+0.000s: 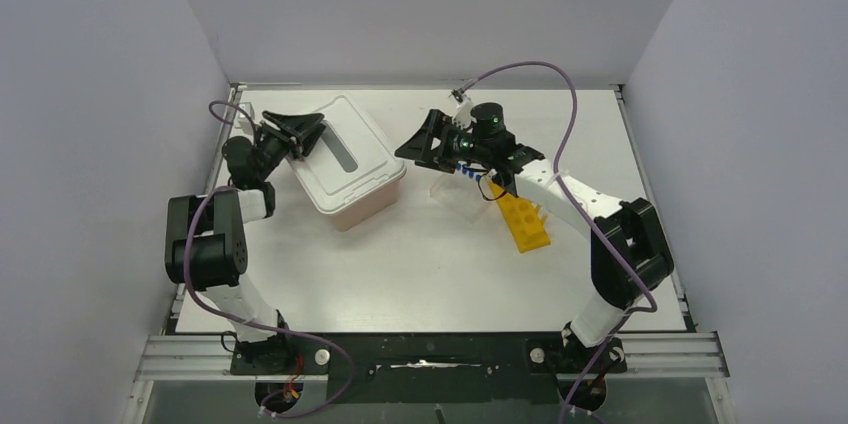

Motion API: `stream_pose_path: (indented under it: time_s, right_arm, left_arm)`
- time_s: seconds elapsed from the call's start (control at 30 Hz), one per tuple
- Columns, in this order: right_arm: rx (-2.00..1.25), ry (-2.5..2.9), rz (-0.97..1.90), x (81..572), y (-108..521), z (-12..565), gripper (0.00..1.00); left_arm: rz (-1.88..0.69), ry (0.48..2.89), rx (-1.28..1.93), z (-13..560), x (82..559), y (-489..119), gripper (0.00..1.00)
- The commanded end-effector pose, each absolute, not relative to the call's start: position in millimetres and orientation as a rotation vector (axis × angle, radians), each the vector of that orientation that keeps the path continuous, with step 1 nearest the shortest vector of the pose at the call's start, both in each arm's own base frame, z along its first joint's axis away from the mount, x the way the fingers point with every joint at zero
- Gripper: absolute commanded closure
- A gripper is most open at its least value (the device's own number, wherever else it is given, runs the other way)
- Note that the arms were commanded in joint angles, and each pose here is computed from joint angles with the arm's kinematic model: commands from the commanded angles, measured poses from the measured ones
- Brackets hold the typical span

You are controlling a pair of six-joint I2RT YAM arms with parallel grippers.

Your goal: Organize the chemistry lab equipment

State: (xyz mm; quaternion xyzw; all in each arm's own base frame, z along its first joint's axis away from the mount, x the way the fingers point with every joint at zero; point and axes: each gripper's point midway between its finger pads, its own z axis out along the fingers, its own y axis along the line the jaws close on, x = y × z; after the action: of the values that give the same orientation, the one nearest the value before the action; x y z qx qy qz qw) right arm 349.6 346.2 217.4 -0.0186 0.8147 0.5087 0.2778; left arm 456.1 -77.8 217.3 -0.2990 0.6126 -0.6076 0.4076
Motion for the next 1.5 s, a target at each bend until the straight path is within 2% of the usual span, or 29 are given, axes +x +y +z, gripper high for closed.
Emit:
stream_pose_path:
  time_s: [0.0, 0.1, 0.23, 0.33, 0.5, 0.67, 0.83, 1.07, 1.23, 1.33, 1.47]
  right_arm:
    - [-0.104, 2.093, 1.319, 358.7, 343.2, 244.1, 0.30]
    - [-0.140, 2.076, 1.281, 370.4, 348.9, 247.9, 0.48]
    - [-0.224, 2.079, 1.202, 387.9, 359.1, 248.4, 0.79]
    - [-0.298, 2.086, 1.166, 398.7, 370.8, 248.0, 0.88]
    - [-0.385, 2.120, 1.124, 404.5, 392.4, 233.7, 0.88]
    - [-0.344, 2.208, 1.018, 406.0, 383.8, 186.9, 0.87]
    - [-0.314, 2.221, 0.902, 414.6, 371.1, 171.7, 0.84]
    - [-0.330, 2.098, 0.966, 416.2, 381.6, 209.3, 0.79]
    - [-0.374, 1.977, 1.029, 421.9, 395.1, 254.8, 0.75]
    - [-0.393, 1.914, 1.045, 429.8, 402.3, 273.4, 0.70]
    - [-0.403, 1.837, 1.062, 443.9, 413.4, 285.1, 0.61]
  left_arm:
    - [-1.573, 1.484, -0.630, 246.0, 456.8, -86.6, 0.56]
    - [-1.579, 1.464, -0.584, 262.2, 456.8, -90.5, 0.56]
    - [-1.589, 1.416, -0.518, 293.2, 458.7, -91.2, 0.56]
    - [-1.614, 1.375, -0.470, 315.8, 457.5, -92.3, 0.56]
    - [-1.581, 1.370, -0.415, 334.1, 449.4, -93.3, 0.55]
    - [-1.445, 1.469, -0.478, 310.5, 455.9, -84.2, 0.55]
    - [-1.461, 1.506, -0.516, 288.8, 462.8, -86.8, 0.55]
    - [-1.453, 1.583, -0.566, 256.9, 479.1, -95.6, 0.55]
    - [-1.433, 1.678, -0.689, 204.6, 493.0, -95.1, 0.55]
    - [-1.479, 1.675, -0.717, 194.6, 485.2, -98.4, 0.55]
    - [-1.419, 1.690, -0.712, 197.2, 479.0, -96.6, 0.55]
